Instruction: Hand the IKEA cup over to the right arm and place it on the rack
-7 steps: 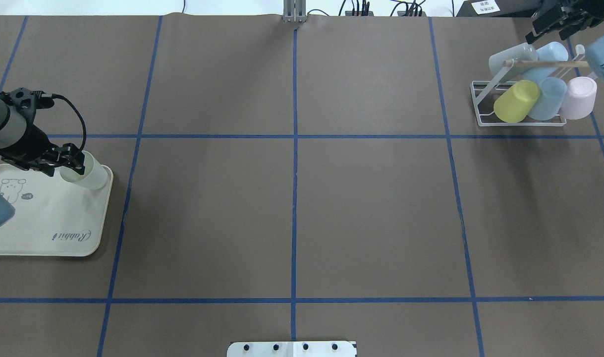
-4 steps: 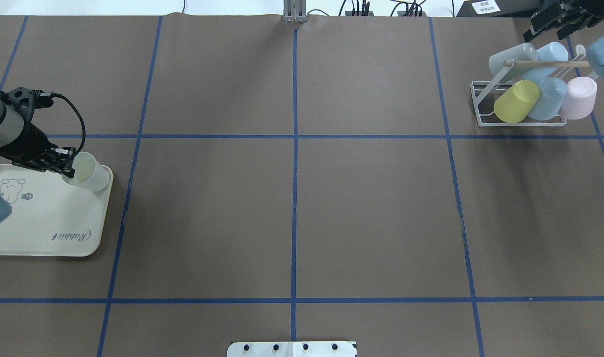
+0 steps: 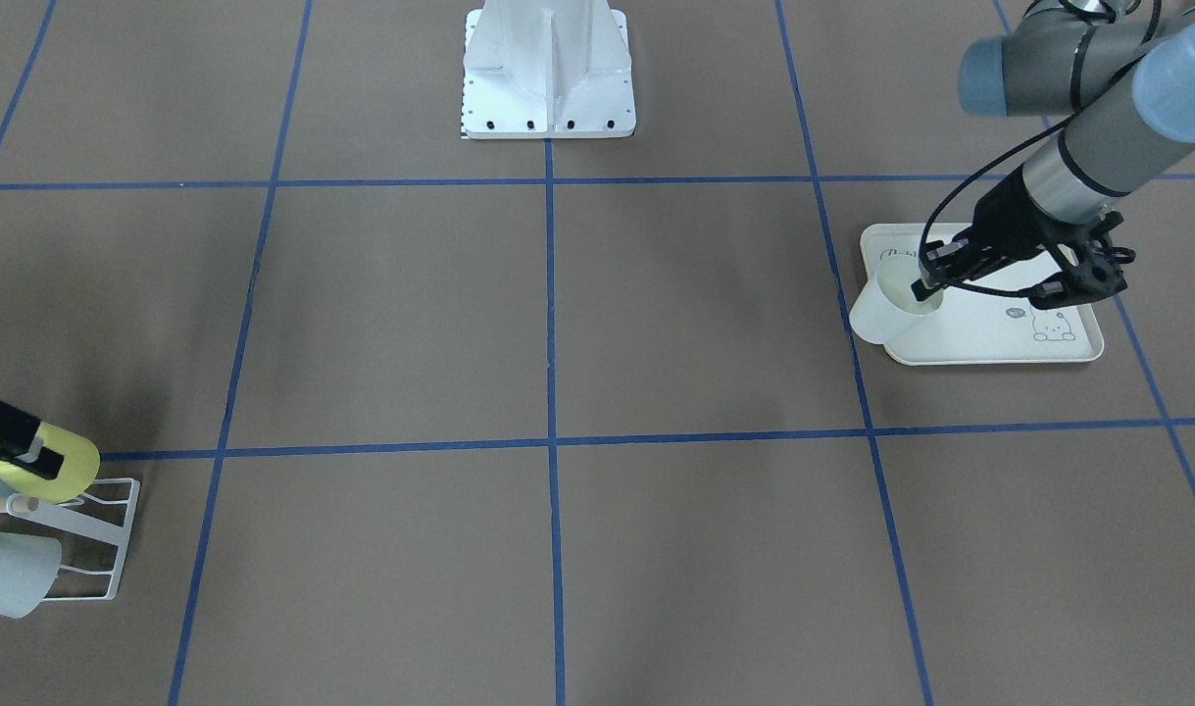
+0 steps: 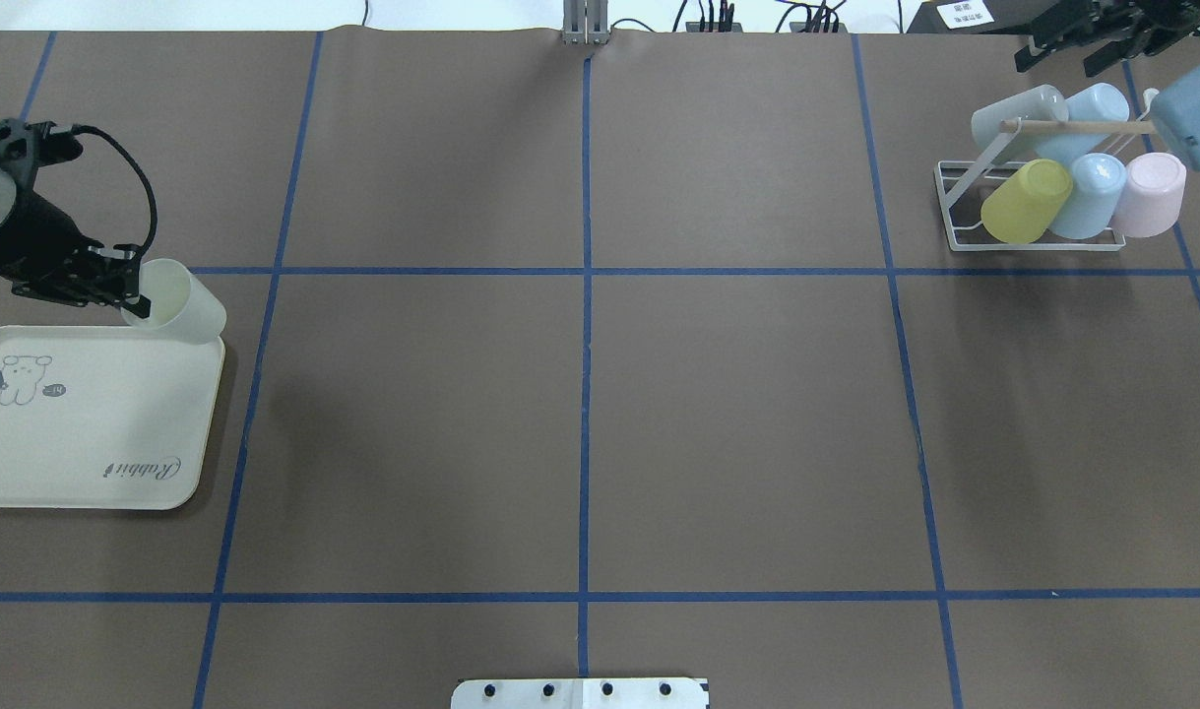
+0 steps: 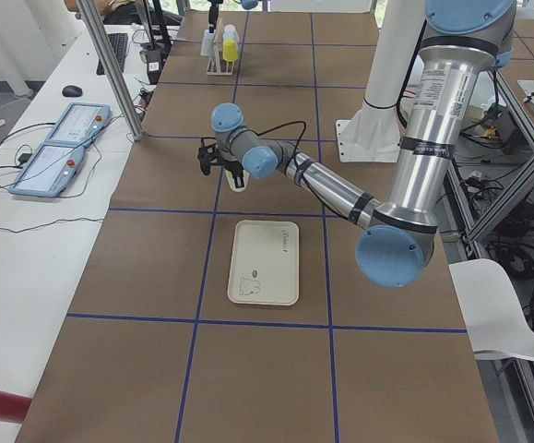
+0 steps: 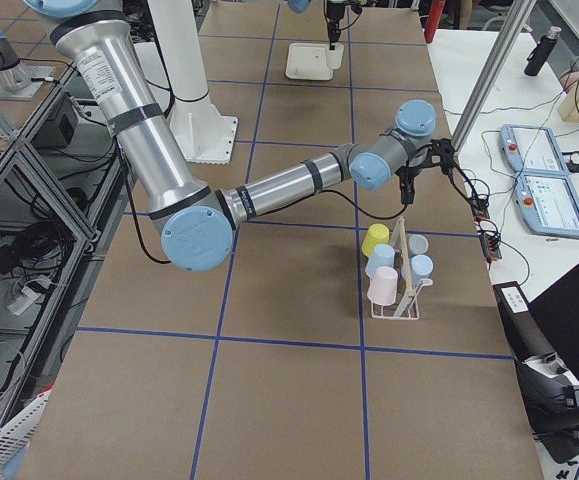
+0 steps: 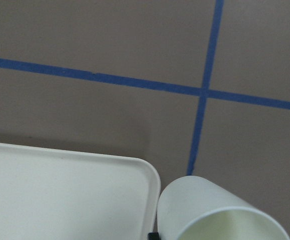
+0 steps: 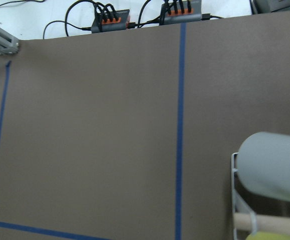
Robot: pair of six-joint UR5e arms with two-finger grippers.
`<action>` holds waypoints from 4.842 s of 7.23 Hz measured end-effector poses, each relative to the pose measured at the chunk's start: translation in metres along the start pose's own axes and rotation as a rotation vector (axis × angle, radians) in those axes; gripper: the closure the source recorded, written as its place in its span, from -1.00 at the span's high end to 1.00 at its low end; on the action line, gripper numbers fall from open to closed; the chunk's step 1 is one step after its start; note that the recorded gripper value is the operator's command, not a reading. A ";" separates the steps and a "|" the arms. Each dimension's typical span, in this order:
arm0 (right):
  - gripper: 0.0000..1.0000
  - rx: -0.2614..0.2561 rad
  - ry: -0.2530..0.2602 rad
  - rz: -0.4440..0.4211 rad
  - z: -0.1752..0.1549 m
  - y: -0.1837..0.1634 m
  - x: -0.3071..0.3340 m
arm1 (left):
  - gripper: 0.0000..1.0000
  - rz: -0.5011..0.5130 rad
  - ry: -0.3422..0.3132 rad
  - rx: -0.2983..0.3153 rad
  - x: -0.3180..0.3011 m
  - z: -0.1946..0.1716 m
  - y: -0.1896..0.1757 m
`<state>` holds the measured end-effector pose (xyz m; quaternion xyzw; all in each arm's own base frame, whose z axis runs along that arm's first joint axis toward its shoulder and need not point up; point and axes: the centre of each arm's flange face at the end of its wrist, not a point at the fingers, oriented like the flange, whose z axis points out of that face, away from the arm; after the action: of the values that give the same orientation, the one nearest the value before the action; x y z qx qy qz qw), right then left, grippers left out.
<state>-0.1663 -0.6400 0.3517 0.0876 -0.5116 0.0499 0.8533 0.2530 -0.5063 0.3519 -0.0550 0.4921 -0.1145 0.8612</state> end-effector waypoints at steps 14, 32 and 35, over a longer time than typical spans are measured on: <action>0.97 0.012 -1.220 0.213 0.031 0.284 -0.237 | -1.00 -0.459 1.136 -0.446 0.166 -0.024 0.175; -0.92 0.154 -1.234 0.219 0.035 0.270 -0.224 | 1.00 -0.411 1.195 -0.393 0.124 -0.013 0.165; -0.92 0.415 -0.805 0.095 0.047 0.171 -0.139 | 1.00 -0.248 0.961 0.006 0.054 0.024 0.085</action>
<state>-0.3021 -0.4812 0.2680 0.2455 -0.7853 0.1522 0.5476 0.3122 -0.4379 0.3018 -0.0515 0.8230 -0.2299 0.5169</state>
